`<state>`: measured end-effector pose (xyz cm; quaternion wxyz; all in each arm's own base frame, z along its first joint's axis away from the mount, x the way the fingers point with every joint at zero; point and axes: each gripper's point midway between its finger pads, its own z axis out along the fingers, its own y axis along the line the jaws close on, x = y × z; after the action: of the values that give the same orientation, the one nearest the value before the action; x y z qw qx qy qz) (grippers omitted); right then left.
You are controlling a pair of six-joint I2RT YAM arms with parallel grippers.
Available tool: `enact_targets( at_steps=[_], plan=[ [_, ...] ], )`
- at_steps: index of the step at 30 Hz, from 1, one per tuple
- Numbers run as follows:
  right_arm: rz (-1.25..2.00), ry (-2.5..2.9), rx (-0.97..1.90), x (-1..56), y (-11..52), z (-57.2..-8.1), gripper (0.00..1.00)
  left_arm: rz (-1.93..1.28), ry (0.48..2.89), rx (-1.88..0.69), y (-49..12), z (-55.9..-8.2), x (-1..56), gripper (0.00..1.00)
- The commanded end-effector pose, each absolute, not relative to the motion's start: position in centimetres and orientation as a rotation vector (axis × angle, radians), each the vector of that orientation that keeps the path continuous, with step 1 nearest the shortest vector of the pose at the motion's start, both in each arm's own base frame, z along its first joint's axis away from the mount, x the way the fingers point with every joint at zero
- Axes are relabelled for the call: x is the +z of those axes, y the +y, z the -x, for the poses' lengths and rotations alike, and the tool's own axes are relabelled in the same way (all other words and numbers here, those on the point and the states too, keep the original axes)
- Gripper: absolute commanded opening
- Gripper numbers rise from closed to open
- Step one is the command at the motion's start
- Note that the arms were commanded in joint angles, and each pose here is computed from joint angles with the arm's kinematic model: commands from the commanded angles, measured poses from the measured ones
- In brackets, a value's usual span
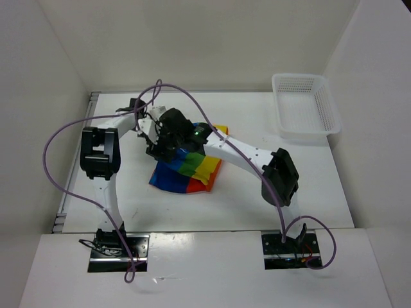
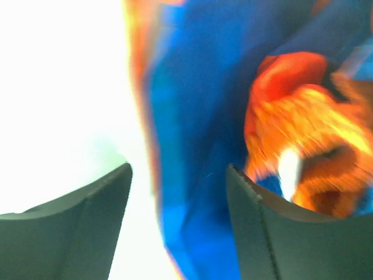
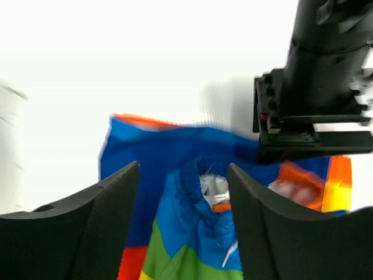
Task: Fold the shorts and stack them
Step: Fold the shorts
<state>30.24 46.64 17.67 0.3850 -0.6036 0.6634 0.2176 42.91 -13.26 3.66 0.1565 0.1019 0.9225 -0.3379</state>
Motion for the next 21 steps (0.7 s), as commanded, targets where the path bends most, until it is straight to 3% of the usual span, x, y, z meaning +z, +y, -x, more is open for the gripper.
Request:
enact_targets(
  at_steps=[1,4,10,13,21],
  plan=[
    [1.445,1.508,0.744,28.1,47.3,-28.0,0.7,-0.221,2.62,-0.797,-8.6,-44.6,6.0,0.74],
    [1.391,1.485,0.682,30.0,45.1,-28.2,0.76,-0.202,2.551,-0.716,-6.6,-46.4,9.6,0.82],
    [1.329,1.752,0.444,21.8,36.3,-28.9,0.79,-0.297,2.469,-0.833,-9.8,-43.5,16.0,0.89],
    [1.344,1.867,0.375,17.5,33.4,-28.0,0.8,-0.328,2.652,-0.856,-12.3,-38.9,12.1,0.9],
    [1.231,2.109,0.351,11.9,30.1,-25.7,0.82,-0.363,2.866,-0.922,-14.5,-33.6,6.2,0.89]
  ],
)
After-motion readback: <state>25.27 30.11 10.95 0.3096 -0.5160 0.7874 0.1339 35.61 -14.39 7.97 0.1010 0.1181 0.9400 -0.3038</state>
